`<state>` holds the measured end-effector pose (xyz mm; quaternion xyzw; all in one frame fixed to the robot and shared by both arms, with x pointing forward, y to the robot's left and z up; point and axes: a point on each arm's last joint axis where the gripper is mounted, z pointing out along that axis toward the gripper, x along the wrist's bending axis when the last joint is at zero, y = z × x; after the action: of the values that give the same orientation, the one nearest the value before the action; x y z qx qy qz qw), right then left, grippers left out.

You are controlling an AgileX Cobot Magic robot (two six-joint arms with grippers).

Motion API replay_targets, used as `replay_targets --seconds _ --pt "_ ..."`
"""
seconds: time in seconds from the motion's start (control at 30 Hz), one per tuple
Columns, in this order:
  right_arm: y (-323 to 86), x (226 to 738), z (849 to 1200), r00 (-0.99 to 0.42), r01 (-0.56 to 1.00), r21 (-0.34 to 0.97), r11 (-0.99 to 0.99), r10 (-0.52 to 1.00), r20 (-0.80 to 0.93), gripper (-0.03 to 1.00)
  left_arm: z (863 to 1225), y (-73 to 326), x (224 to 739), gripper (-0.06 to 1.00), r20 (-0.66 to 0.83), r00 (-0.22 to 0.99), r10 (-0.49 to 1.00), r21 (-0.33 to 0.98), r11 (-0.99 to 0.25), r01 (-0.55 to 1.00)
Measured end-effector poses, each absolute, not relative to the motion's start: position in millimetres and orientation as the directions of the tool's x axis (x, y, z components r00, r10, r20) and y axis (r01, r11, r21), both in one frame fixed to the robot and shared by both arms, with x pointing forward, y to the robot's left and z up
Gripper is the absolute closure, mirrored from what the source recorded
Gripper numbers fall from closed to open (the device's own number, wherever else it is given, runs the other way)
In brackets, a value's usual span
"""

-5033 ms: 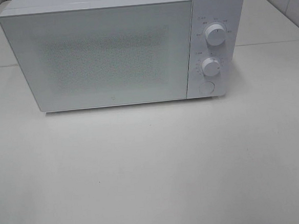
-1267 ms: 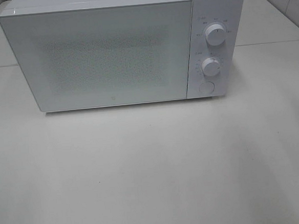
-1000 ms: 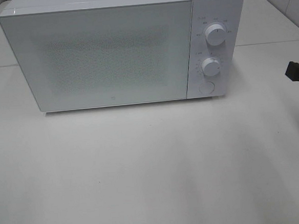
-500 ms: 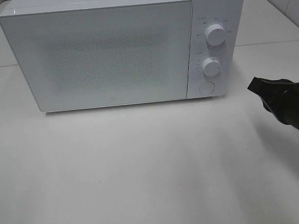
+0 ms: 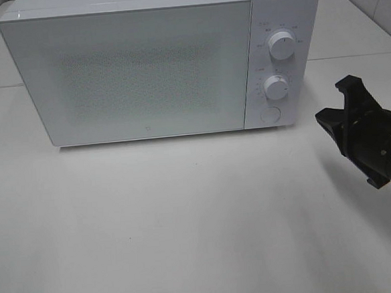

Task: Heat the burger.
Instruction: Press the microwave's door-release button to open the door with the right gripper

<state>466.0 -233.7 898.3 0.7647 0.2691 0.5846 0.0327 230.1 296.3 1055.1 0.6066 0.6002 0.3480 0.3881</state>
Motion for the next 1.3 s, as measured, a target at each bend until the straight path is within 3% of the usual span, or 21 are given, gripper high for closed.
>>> replay_targets --seconds 0.4,0.67,1.3 --pt "-229.2 491.4 899.6 0.273 0.353 0.287 -0.891 0.392 0.879 0.94 1055.1 296.3 230.1 -0.04 -0.044 0.037 0.998 0.889 0.022 0.458" --pt "-202.9 505.7 874.8 0.347 0.365 0.147 -0.919 0.281 0.895 0.94 1055.1 296.3 230.1 -0.04 -0.044 0.037 0.998 0.889 0.022 0.458" --pt "-182.5 536.1 860.7 0.401 0.321 0.113 -0.94 0.243 0.883 0.94 1055.1 296.3 230.1 -0.04 -0.044 0.037 0.998 0.889 0.022 0.458"
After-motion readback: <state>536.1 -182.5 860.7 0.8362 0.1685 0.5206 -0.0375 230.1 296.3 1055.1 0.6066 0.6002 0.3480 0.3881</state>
